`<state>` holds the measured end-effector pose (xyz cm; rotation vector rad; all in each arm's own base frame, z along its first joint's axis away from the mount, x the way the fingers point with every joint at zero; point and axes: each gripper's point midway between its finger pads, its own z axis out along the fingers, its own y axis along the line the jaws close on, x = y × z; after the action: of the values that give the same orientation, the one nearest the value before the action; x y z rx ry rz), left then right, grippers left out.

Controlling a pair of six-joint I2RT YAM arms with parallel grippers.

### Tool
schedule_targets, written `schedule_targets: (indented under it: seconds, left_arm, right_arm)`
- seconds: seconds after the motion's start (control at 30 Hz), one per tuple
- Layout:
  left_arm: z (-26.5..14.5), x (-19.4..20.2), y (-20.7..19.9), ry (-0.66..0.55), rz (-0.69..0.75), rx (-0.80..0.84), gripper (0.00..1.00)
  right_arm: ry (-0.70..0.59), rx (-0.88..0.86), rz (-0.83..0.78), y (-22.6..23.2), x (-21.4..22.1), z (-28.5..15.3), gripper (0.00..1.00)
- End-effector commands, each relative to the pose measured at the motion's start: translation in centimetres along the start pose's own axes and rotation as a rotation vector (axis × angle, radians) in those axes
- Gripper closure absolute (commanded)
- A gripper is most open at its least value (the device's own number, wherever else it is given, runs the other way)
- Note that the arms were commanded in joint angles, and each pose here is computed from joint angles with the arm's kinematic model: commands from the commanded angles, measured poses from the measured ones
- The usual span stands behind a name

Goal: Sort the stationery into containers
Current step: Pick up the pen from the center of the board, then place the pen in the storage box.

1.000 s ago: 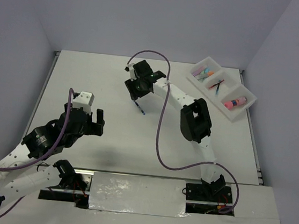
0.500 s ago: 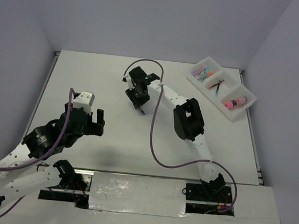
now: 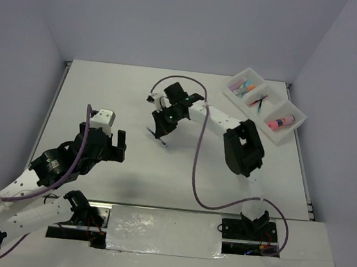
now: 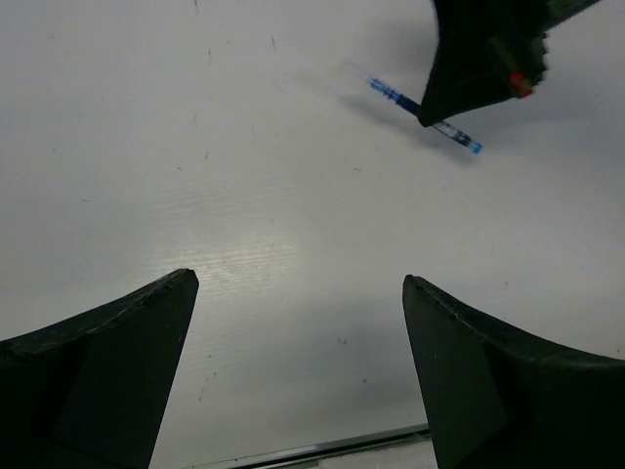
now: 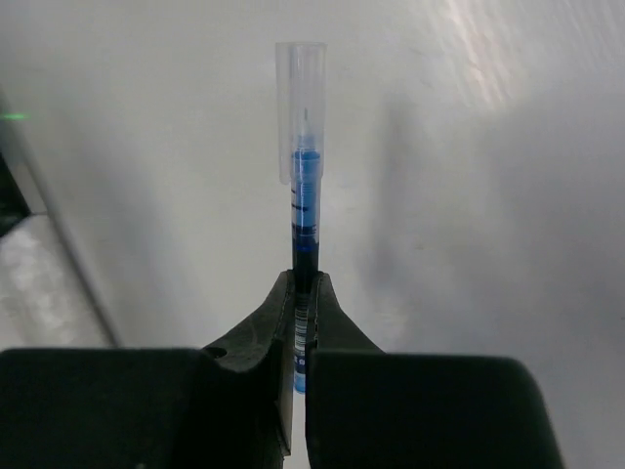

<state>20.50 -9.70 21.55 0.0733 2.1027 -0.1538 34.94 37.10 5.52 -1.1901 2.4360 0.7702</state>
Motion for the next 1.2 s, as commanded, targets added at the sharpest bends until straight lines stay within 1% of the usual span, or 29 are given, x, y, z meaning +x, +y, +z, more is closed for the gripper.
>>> schedule_targets:
  seconds: [0.0,0.1,0.13,0.17,0.2,0.23,0.27,0.3,0.33,0.4,0.43,0.47,0.5,0.53,0.57,0.6,0.63,0.67,0.7,0.73,0.77,0.8,0.83,0.87,0.9,0.97,1.0,1.03,1.17]
  left_arm:
    - [0.2,-0.8,-0.4,-0.028,0.007,0.017,0.01]
    - [0.2,-0.7,-0.4,-0.031,0.006,0.02,0.01]
    - [0.1,-0.8,-0.4,-0.033,0.003,0.022,0.01]
    - [0.1,-0.8,-0.4,-0.034,0.004,0.023,0.01]
    - [0.1,-0.8,-0.4,-0.034,0.003,0.023,0.01]
    - [0.0,-0.9,-0.4,-0.036,0.004,0.023,0.01]
    - [0.0,-0.8,-0.4,-0.036,0.004,0.023,0.01]
    - [0.0,-0.8,-0.4,-0.037,0.003,0.024,0.01]
    - [0.0,-0.9,-0.4,-0.038,0.001,0.024,0.01]
    - [0.0,-0.9,-0.4,-0.041,0.0,0.029,0.01]
    - [-0.1,-1.0,-0.4,-0.042,0.0,0.031,0.01]
    - [-0.1,-0.9,-0.4,-0.041,0.001,0.031,0.01]
    - [-0.1,-0.9,-0.4,-0.04,0.0,0.03,0.01]
    - [0.0,-0.9,-0.4,-0.04,0.0,0.03,0.01]
    - [0.0,-0.9,-0.4,-0.039,0.002,0.028,0.01]
    - [0.0,-0.9,-0.4,-0.041,0.002,0.029,0.01]
    - [-0.1,-0.9,-0.4,-0.041,0.0,0.027,0.01]
    - [-0.1,-1.0,-0.4,-0.044,-0.002,0.03,0.01]
    - [-0.1,-1.0,-0.4,-0.045,-0.003,0.032,0.01]
    - [-0.1,-0.9,-0.4,-0.043,-0.001,0.031,0.0]
    - [-0.1,-0.9,-0.4,-0.043,-0.001,0.033,0.01]
    - [-0.1,-0.9,-0.5,-0.042,0.0,0.032,0.01]
    - [-0.1,-0.9,-0.4,-0.041,0.001,0.031,0.01]
    - [-0.1,-0.9,-0.5,-0.041,0.001,0.032,0.01]
    - [0.0,-0.9,-0.5,-0.038,0.004,0.031,0.01]
    - [0.1,-0.8,-0.5,-0.033,0.007,0.029,0.01]
    - [0.1,-0.8,-0.5,-0.032,0.006,0.028,0.01]
    - [0.1,-0.8,-0.5,-0.033,0.006,0.027,0.01]
    - [0.3,-0.8,-0.4,-0.027,0.009,0.018,0.01]
  right_arm:
    - [-0.542,-0.321,-0.278,9.6,-10.6,-14.6,1.0]
    - [-0.659,-0.38,-0.236,9.7,-11.6,-19.3,1.0]
    - [-0.683,-0.363,-0.158,7.6,-11.8,-20.8,1.0]
    - [-0.692,-0.329,-0.117,6.2,-11.8,-21.4,1.0]
    - [-0.714,-0.204,-0.037,3.3,-12.2,-21.9,1.0]
    - [-0.709,-0.094,0.086,-0.9,-11.3,-23.0,1.0]
    - [-0.704,0.007,0.165,-3.6,-10.7,-23.4,1.0]
    - [-0.716,0.207,0.267,-8.2,-9.9,-24.5,1.0]
    - [-0.677,0.317,0.367,-11.1,-7.8,-24.9,1.0]
    - [-0.674,0.581,0.529,-17.7,-4.0,-28.0,1.0]
    - [-0.678,0.648,0.576,-19.4,-2.8,-29.1,1.0]
    - [-0.696,0.73,0.639,-21.9,-0.9,-31.1,1.0]
    - [-0.702,0.785,0.696,-23.2,0.6,-32.0,1.0]
    - [-0.722,0.898,0.746,-25.1,2.2,-33.8,1.0]
    - [-0.736,0.963,0.799,-26.8,4.1,-35.6,1.0]
    - [-0.743,1.001,0.824,-27.4,4.6,-36.2,1.0]
    - [-0.74,1.08,0.871,-28.9,6.6,-37.9,1.0]
    - [-0.715,1.111,0.908,-30.3,8.1,-38.0,1.0]
    - [-0.72,1.13,0.908,-31.0,8.1,-39.0,1.0]
    - [-0.67,1.14,0.934,-32.2,9.3,-38.0,1.0]
    - [-0.654,1.142,0.942,-32.9,9.8,-37.7,1.0]
    - [-0.661,1.155,0.945,-33.7,9.8,-38.5,0.99]
    - [-0.634,1.159,0.961,-34.3,10.4,-38.2,0.98]
    - [-0.587,1.158,0.984,-35.7,11.6,-36.7,0.96]
    - [-0.595,1.163,0.987,-36.3,11.2,-37.2,0.92]
    - [-0.555,1.159,1.012,-37.3,12.3,-36.4,0.88]
    - [-0.542,1.149,1.022,-38.0,12.6,-35.5,0.81]
    - [-0.545,1.145,1.023,-38.2,12.6,-35.4,0.79]
    - [-0.57,1.105,1.025,-38.3,12.3,-34.6,0.79]
